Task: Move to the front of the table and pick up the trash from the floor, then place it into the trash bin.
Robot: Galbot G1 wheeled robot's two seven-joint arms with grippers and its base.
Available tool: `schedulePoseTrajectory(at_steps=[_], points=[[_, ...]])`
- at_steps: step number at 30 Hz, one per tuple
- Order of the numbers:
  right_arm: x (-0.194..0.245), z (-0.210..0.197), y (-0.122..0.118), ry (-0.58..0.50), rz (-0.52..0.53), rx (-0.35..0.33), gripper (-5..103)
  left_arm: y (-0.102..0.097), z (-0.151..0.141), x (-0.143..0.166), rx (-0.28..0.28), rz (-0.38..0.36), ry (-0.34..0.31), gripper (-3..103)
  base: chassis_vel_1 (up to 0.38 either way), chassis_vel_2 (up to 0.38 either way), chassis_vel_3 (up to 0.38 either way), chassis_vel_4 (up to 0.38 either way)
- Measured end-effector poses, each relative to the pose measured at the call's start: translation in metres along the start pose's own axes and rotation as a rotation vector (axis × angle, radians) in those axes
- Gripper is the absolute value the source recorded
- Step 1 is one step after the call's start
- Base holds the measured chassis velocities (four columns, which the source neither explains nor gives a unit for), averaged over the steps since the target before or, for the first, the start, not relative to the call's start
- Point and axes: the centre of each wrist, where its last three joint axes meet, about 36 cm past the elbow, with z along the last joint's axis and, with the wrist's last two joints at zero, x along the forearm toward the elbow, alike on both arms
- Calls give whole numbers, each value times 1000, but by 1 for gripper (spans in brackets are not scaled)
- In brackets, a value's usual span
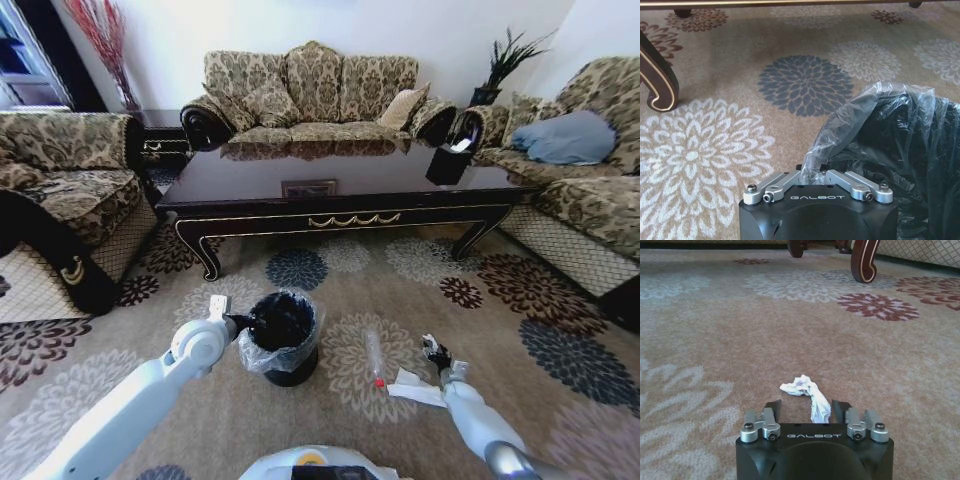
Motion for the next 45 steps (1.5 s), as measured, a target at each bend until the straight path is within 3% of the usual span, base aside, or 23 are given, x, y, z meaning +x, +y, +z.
schedulePoseTrajectory(at_steps=[2, 4, 10, 12, 16, 22, 29, 35, 38, 45], points=[[0, 0, 0, 1, 5, 0, 48, 0, -3, 1, -1, 4, -7, 4, 0, 0, 0, 0], [0, 0, 0, 2, 7, 0, 48, 0, -3, 1, 0, 6, -9, 4, 0, 0, 0, 0], [3, 0, -10, 5, 20, 7, 21, -3, -2, 0, 8, 19, -9, 4, 0, 0, 0, 0], [3, 0, -11, 4, 22, 8, 21, -4, -2, 0, 9, 21, -9, 4, 0, 0, 0, 0], [8, 2, -14, 0, 21, 12, 2, -5, 2, -1, 11, 22, -4, 4, 0, 0, 0, 0], [17, 4, -21, -22, 14, 28, 0, -7, 4, -2, 14, 25, 0, 4, 0, 0, 0, 0], [41, -26, -28, -139, -49, 54, 0, -15, 8, -7, 5, 37, 13, 4, 0, 0, 0, 0], [85, -48, -14, -218, -147, 78, 0, -30, 11, -10, -5, 56, 14, 4, 0, 0, 0, 0], [137, -73, 6, -292, -234, 71, 0, -45, 15, -15, -23, 82, 22, 4, 0, 0, 0, 0], [176, -100, 25, -364, -289, 67, 0, -63, 17, -15, -48, 114, 15, 4, 0, 0, 0, 0]])
